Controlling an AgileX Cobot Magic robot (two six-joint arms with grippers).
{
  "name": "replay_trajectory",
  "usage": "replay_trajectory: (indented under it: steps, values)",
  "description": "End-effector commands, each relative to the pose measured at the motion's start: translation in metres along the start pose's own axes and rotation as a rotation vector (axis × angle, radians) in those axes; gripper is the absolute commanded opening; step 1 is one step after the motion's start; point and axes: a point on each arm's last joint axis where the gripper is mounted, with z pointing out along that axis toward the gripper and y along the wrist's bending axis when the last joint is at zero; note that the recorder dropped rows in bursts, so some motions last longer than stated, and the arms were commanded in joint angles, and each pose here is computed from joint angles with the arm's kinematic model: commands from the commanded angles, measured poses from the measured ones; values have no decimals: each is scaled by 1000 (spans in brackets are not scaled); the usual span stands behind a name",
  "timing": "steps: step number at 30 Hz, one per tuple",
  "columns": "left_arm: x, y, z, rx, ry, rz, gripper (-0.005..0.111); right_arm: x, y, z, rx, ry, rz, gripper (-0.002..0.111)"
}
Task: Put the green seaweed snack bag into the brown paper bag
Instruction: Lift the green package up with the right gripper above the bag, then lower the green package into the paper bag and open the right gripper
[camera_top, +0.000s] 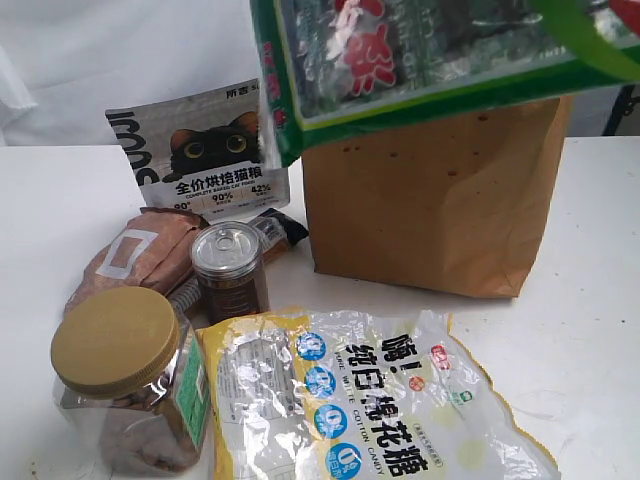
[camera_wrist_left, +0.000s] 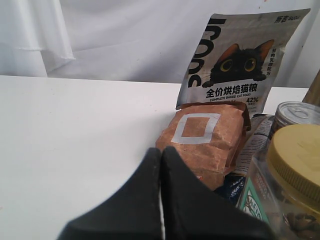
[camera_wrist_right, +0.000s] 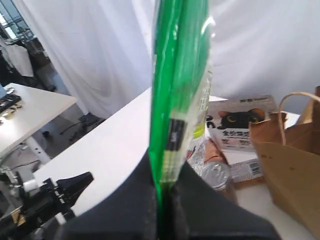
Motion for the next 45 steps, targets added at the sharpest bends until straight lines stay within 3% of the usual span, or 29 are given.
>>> replay_trajectory:
  steps: [1,7,10,15,32,45]
  values:
    - [-2,0,-1,3,-12,9,0,-16,-4,-4,102,-84,-55,0]
    - [-2,0,-1,3,-12,7,0,-60,-14,-1,157,-189,-139,0]
    - [-2,0,-1,3,-12,7,0,-79,-38,7,269,-185,-183,0]
    - [-2,0,-1,3,-12,7,0,-85,-78,29,327,-143,-185,0]
    - [-2,0,-1,3,-12,7,0,-66,-153,80,316,99,-310,0]
    - [-2,0,-1,3,-12,9,0,-44,-172,88,304,324,-320,0]
